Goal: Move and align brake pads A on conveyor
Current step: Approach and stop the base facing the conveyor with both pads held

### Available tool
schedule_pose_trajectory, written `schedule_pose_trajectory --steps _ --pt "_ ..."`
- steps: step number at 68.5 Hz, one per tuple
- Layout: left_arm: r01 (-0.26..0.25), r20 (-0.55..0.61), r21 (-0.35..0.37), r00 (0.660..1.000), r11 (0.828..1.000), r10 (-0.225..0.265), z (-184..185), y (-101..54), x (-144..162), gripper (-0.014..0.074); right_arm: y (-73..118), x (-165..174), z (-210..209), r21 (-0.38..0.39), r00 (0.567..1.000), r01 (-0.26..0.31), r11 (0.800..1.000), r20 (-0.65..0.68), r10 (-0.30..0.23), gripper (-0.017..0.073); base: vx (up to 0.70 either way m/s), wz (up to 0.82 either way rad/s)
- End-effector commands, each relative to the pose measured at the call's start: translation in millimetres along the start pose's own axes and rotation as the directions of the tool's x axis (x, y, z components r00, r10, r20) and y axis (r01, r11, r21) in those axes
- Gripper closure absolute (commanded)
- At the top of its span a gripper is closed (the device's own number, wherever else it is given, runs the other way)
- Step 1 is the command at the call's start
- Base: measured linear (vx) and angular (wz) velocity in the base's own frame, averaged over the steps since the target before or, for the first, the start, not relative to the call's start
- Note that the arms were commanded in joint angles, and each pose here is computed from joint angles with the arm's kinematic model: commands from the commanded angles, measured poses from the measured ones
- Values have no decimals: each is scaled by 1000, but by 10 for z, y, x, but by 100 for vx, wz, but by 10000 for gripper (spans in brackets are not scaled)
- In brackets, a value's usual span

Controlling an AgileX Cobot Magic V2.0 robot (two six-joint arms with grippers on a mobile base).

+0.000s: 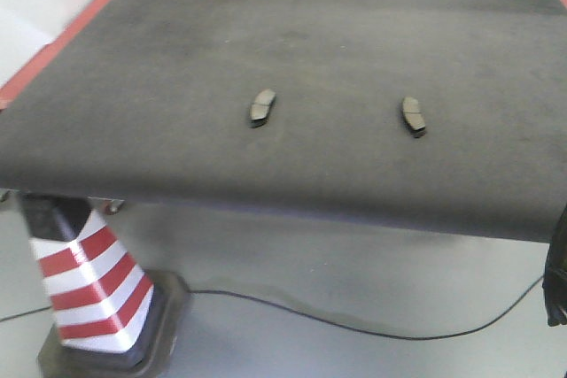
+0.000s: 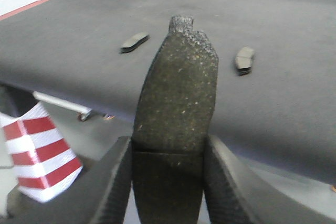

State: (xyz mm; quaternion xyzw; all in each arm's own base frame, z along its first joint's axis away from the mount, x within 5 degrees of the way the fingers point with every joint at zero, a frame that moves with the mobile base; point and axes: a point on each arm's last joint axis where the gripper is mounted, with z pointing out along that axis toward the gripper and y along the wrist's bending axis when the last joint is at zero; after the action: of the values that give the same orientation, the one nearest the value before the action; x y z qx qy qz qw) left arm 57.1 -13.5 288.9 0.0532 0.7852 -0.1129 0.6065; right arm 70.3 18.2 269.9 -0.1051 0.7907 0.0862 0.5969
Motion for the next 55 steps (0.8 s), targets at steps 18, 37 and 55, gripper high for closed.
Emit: schedule_pose_trajectory --steps 18,37,55 --pt "-1 99 20 995 1000 -1 -17 -26 -156 493 17 -167 -27 -16 994 21 1000 111 -19 517 28 -25" --pt "-1 98 20 995 1000 -1 -17 -25 -155 493 17 -167 -27 -16 994 21 1000 111 -19 517 28 -24" --pt "-1 98 20 995 1000 -1 -17 -25 -155 493 17 -167 -27 -16 994 21 1000 111 -19 517 26 -21"
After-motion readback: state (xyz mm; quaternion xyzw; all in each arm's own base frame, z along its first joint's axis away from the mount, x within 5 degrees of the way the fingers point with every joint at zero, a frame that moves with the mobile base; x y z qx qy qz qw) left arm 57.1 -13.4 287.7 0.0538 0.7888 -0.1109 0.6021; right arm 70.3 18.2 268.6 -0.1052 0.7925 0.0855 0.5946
